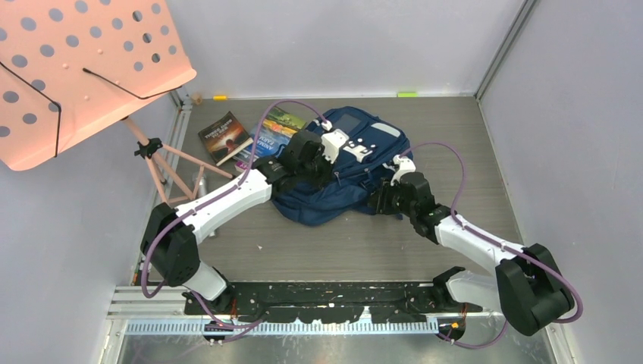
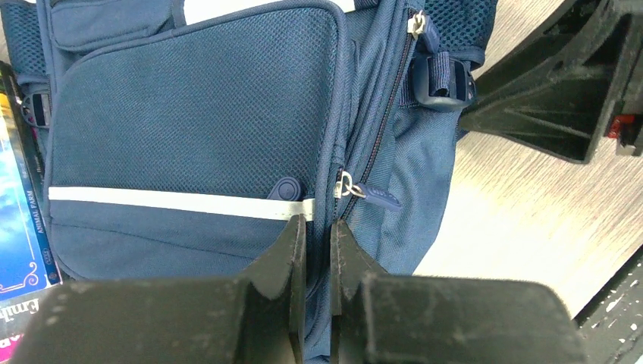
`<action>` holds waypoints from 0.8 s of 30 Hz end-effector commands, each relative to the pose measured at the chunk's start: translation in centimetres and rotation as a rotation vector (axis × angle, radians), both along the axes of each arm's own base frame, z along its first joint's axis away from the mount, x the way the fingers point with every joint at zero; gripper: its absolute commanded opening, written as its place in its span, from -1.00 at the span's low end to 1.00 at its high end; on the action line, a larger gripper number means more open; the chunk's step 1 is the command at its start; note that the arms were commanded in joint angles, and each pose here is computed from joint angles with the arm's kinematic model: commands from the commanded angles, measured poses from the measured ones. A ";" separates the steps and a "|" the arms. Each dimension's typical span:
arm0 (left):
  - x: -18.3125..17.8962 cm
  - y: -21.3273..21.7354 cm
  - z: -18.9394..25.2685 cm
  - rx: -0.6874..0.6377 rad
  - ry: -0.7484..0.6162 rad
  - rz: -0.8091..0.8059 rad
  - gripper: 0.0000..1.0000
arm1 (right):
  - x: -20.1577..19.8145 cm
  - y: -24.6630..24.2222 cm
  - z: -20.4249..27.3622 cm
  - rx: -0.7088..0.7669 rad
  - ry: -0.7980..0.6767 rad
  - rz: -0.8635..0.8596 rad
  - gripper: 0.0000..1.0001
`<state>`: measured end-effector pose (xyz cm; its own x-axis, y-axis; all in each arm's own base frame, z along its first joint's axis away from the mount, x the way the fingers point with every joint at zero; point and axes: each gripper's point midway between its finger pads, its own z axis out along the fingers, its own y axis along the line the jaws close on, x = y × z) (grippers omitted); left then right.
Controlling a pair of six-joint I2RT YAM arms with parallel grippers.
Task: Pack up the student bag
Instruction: Unzip the student bag at the center of the board.
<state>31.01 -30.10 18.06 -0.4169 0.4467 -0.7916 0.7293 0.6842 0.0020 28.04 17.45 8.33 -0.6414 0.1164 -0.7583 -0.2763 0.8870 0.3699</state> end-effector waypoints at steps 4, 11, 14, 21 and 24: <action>2.3 1.1 4.3 -0.071 -0.070 0.081 -1.00 | 2.0 -1.2 -0.2 0.014 -0.024 -0.067 -0.25; 2.6 1.3 4.4 -0.076 -0.059 0.078 -1.00 | 2.6 0.6 -0.6 0.016 -0.054 0.061 -0.12; 2.7 1.4 4.4 -0.081 -0.055 0.083 -1.00 | 3.0 0.7 -0.8 -0.013 -0.086 0.088 0.03; 2.9 1.4 4.4 -0.086 -0.054 0.083 -1.00 | 4.0 0.4 0.1 -0.088 -0.185 0.133 0.20; 2.8 1.5 4.3 -0.086 -0.050 0.083 -1.00 | 4.1 1.3 0.2 -0.077 -0.194 0.191 0.07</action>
<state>31.20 -29.63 18.39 -0.4526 0.4209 -0.7861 0.7298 0.6814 -0.0553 30.20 17.25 5.85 -0.5995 -0.0188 -0.8002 -0.3942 0.8770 0.2747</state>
